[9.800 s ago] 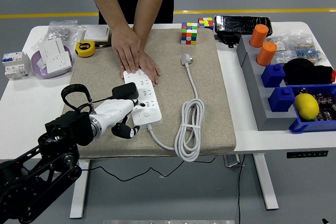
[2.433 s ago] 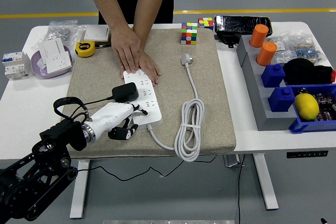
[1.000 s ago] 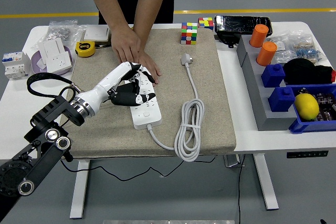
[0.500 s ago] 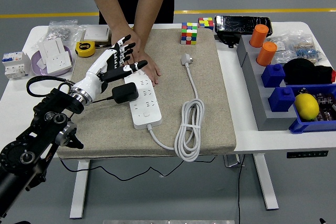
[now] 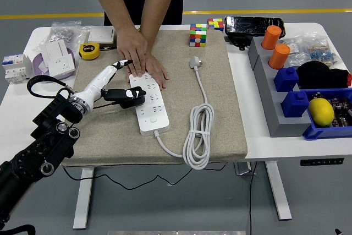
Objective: Pick up the plug,place it near the board,insert it into the board,press the button
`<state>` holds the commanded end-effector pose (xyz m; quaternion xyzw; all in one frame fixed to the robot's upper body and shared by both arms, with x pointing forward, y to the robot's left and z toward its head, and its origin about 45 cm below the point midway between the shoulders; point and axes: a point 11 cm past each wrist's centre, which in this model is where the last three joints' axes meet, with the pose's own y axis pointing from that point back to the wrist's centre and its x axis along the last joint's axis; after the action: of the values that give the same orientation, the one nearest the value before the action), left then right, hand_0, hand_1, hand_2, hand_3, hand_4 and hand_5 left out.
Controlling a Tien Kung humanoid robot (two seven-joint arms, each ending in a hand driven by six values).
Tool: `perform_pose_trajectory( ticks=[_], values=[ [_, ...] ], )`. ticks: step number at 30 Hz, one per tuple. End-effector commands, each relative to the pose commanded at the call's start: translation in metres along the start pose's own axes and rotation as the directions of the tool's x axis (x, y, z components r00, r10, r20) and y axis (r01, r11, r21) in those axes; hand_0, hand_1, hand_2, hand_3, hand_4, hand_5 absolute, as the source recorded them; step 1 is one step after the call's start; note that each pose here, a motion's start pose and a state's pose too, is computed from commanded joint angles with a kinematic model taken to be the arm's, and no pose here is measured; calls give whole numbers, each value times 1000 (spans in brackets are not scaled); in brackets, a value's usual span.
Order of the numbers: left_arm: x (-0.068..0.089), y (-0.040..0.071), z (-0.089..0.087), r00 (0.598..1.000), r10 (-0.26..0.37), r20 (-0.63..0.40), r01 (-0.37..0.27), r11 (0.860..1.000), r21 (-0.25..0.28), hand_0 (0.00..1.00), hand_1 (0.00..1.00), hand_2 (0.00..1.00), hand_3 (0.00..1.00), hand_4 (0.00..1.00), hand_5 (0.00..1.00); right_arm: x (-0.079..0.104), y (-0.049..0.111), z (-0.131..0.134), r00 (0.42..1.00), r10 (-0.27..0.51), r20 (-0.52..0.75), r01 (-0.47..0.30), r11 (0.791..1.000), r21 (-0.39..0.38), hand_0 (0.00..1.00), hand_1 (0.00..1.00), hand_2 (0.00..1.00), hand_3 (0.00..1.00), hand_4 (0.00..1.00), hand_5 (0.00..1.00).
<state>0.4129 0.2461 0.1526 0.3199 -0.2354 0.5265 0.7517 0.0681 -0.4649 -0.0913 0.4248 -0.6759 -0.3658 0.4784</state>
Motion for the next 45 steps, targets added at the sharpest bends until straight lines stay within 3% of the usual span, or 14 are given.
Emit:
perform_pose_trajectory(
  ticks=[11,12,13,18,19,24,25,30,31,36,37,42,43,45],
  values=[
    [-20,1,-11,995,-46,90,44,999,31,964,965,891,844,998,348,1,0,2,1000,1,-4,-1,1000,-3,862,794,776,818,998,998],
    [-21,1,-12,994,-44,98,41,999,33,964,965,891,844,998,348,1,0,2,1000,1,-5,-1,1000,-3,862,794,776,818,998,998],
    [-21,2,-14,994,-39,106,35,999,33,911,914,793,807,998,354,1,0,2,1000,1,-5,-1,1000,-4,862,794,776,818,998,998],
    [-18,1,-16,991,-16,132,12,999,31,911,914,793,807,998,354,2,0,1,1000,2,-4,-2,1000,-3,862,794,776,818,998,998],
    [-18,1,-17,991,-15,136,10,999,32,807,805,666,730,998,352,2,0,1,1000,2,-3,-2,1000,-3,862,794,775,818,998,998],
    [-16,1,-19,990,-5,141,-1,999,38,807,805,666,730,998,352,1,0,0,1000,1,-1,-1,1000,-1,862,794,775,818,998,998],
    [-16,1,-19,990,-3,141,-2,999,37,692,661,491,526,898,387,1,0,0,1000,1,-1,-1,1000,-1,861,794,775,818,998,998],
    [-15,1,-20,987,2,163,-9,999,40,692,661,491,526,898,387,0,0,0,1000,0,0,0,1000,0,861,794,775,818,998,998],
    [-15,1,-21,985,2,170,-9,999,40,625,610,438,475,860,378,0,0,0,1000,0,0,0,1000,0,861,794,775,817,998,998],
    [-13,1,-22,983,9,184,-16,999,37,625,610,438,475,860,378,0,0,0,1000,0,1,0,1000,-1,861,794,775,817,998,998],
    [-13,1,-22,983,11,185,-18,999,36,571,553,405,429,788,405,0,0,0,1000,0,0,0,1000,-1,861,794,775,817,998,998],
    [-11,0,-21,983,21,183,-27,999,32,571,553,405,429,788,405,0,0,-1,1000,-1,0,1,1000,1,861,794,775,817,998,998],
    [-11,0,-22,983,22,181,-28,999,33,498,479,368,375,575,462,0,0,-1,1000,-1,0,1,1000,1,860,794,775,817,998,998],
    [-12,0,-22,984,22,178,-29,999,34,498,479,368,375,575,462,0,0,-1,1000,0,0,0,1000,1,860,794,775,817,998,998]
  ],
)
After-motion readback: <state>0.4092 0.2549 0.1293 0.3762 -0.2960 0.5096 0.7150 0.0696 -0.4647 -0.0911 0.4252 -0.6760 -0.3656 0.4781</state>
